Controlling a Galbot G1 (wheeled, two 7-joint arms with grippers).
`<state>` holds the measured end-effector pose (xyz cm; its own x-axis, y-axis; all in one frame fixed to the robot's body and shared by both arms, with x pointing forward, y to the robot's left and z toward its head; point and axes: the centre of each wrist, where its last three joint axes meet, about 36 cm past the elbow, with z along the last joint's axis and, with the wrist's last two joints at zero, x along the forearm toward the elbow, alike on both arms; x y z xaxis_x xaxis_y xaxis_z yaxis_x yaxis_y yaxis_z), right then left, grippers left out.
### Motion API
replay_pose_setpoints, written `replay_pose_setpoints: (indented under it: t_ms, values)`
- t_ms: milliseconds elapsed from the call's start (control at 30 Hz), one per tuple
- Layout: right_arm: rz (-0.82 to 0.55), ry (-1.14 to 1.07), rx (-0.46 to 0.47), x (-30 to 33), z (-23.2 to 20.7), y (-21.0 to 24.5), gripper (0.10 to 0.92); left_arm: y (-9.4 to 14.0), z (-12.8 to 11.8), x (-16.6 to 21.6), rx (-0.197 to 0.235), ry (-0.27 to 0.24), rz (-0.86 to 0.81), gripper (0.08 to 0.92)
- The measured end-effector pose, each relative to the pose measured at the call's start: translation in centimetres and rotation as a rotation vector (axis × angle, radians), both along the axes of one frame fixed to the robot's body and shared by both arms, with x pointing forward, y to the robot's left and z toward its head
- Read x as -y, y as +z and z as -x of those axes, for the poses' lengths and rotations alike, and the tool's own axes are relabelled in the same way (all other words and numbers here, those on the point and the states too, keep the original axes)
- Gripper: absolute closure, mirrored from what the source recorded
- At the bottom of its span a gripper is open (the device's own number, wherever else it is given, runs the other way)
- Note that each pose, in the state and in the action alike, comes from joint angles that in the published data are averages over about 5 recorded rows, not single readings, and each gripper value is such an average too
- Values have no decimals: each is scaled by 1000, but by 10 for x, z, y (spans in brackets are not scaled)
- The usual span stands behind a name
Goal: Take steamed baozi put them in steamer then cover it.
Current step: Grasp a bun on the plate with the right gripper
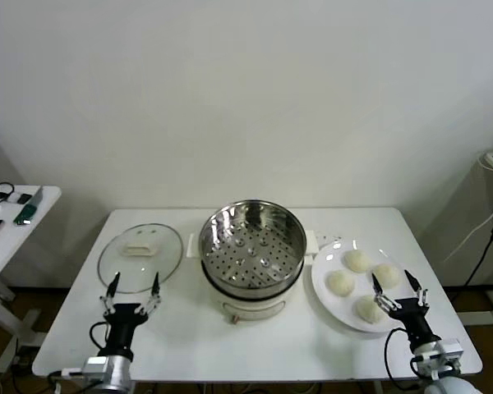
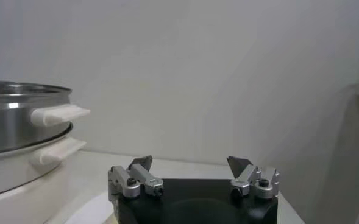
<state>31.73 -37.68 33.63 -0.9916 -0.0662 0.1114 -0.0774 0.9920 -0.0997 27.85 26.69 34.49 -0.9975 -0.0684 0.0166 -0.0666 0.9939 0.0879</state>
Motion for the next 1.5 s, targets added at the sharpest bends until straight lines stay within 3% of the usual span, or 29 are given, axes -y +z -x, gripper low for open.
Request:
replay_pose_setpoints:
  t_ms: [333,633,900,1233,1500]
  values:
    - [216,167,-86,39,-48,39,200,-1,6,0,4,6,-28,177]
    - [508,429,-276,90,-117,99,200,-3,10,-1,6,7,-39,177]
    - [686,681,-457,93,-185,137,200,-2,8,-1,11,9,-37,177]
    - [833,891,-683,81,-255,152,200,1,10,-5,4,13,-36,177]
    - [913,962,-810,69,-300,146,200,1,6,-8,-6,21,-34,177]
